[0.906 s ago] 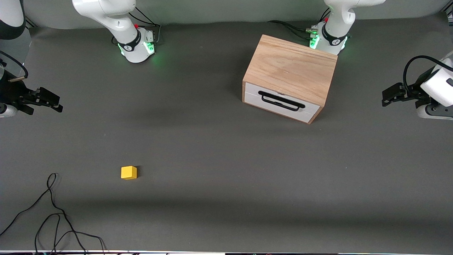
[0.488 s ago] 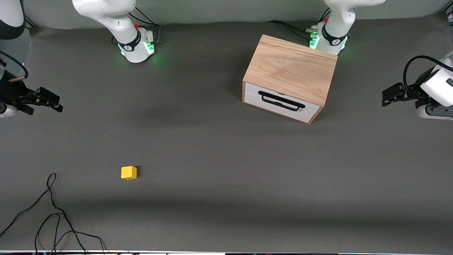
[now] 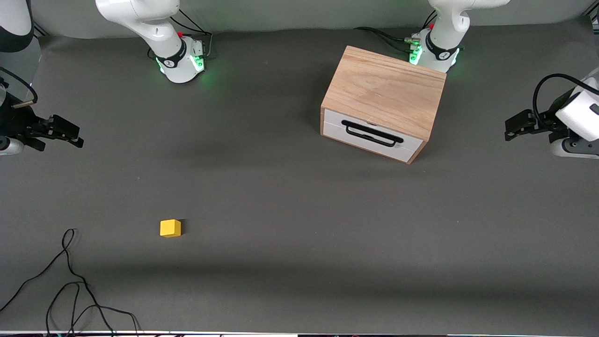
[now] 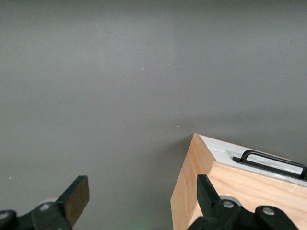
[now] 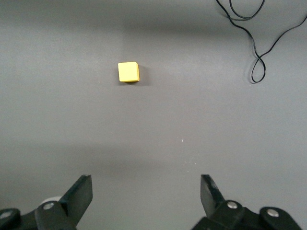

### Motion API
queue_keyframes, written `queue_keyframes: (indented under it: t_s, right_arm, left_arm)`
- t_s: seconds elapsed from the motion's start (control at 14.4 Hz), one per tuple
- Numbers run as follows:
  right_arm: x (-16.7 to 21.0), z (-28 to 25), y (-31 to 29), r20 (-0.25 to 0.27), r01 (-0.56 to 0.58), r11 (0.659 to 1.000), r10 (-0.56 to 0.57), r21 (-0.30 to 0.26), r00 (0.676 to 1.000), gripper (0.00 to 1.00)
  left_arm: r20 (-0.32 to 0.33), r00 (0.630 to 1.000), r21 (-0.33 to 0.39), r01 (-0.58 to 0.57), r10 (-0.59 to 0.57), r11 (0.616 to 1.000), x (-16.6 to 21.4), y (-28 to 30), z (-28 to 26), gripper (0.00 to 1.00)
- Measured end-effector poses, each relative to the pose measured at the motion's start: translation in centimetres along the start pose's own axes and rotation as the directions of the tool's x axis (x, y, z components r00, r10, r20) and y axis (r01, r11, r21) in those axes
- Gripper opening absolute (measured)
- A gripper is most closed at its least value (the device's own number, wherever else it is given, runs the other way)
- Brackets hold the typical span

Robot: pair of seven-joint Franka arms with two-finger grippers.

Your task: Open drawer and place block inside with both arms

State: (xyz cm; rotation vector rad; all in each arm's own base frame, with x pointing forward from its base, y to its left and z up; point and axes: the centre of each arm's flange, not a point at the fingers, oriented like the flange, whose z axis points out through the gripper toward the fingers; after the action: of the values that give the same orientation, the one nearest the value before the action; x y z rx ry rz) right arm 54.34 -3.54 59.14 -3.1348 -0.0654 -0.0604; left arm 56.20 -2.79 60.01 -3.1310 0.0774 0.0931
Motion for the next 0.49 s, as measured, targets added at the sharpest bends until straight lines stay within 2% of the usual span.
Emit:
queue_keyframes:
  t_s: [0.21,0.49]
  right_arm:
    - [0.0,0.0,0.0,0.003,0.000,1.000,0.000,0.000,1.000,1.00]
    - [0.0,0.2,0.0,0.007,0.000,1.000,0.000,0.000,1.000,1.00]
  left_arm:
    - [0.010,0.995,0.003,0.095,-0.095,0.995,-0.4,3.3,-0.1,1.00]
    - [0.015,0.958,0.018,0.284,-0.285,0.959,-2.2,12.9,-0.2,1.00]
